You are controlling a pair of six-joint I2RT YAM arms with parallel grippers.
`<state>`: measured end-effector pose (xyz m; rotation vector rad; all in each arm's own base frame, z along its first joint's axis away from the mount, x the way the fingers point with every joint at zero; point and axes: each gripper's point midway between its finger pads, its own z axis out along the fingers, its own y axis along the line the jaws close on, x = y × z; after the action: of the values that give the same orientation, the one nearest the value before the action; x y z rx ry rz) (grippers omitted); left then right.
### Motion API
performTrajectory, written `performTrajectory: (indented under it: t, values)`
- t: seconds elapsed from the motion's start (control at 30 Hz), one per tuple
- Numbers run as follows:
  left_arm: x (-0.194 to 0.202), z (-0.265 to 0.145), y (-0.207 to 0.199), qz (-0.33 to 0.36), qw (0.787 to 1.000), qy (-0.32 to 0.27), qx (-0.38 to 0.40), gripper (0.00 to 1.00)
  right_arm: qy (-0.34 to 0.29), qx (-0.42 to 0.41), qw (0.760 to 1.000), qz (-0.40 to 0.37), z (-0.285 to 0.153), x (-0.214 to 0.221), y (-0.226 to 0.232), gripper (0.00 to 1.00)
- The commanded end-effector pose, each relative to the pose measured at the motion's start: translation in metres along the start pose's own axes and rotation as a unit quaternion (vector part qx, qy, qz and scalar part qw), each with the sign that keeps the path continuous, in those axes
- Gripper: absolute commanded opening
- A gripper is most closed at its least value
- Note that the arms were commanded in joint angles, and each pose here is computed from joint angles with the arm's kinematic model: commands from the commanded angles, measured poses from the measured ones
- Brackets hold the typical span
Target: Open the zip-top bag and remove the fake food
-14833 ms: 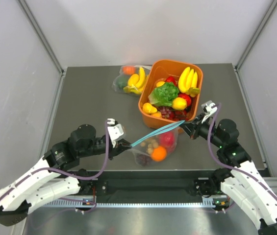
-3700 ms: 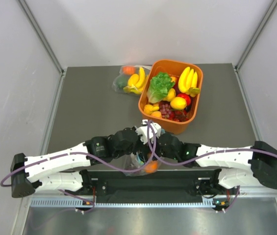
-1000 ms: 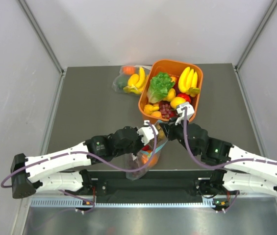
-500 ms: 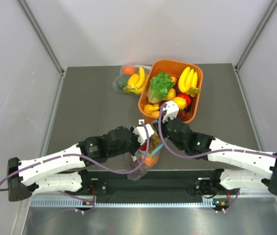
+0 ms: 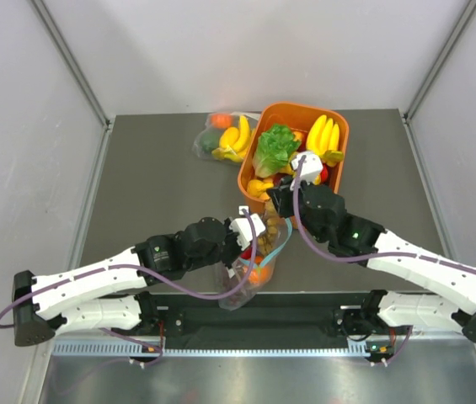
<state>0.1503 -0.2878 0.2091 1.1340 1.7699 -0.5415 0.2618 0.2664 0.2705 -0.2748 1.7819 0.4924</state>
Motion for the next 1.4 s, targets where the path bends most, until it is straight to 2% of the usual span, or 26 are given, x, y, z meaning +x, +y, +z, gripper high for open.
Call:
performTrajectory:
  t: [0.0,0.37,0.67,0.9,1.1,1.23,1.37]
  values:
    - [-0.013,0.002,0.005,-0.002,1.0,-0.025,-0.015,0.08,-0.057,-0.019,0.998,0.027,-0.022,-0.049,0.001,0.0]
    - [-0.007,0.004,0.029,-0.012,0.996,-0.01,-0.086,0.05,-0.073,-0.076,0.993,0.061,-0.059,-0.07,0.007,0.0]
    - [-0.003,0.005,0.036,-0.014,0.994,0.0,-0.109,0.06,-0.111,-0.076,0.989,0.061,-0.082,-0.109,0.002,0.0]
    - [-0.002,0.005,0.041,-0.019,0.992,0.006,-0.123,0.05,-0.134,-0.039,0.99,0.03,-0.085,-0.151,-0.017,0.0]
    - [-0.003,0.005,0.039,-0.02,0.993,0.002,-0.117,0.05,-0.12,-0.014,0.993,-0.004,-0.051,-0.183,-0.046,0.0]
    - [-0.002,0.006,0.038,-0.02,0.993,0.005,-0.113,0.05,-0.103,0.012,0.995,-0.004,-0.002,-0.198,-0.082,0.0]
    - [-0.002,0.006,0.036,-0.019,0.994,0.004,-0.11,0.05,-0.103,0.002,0.995,0.013,0.037,-0.21,-0.105,0.0]
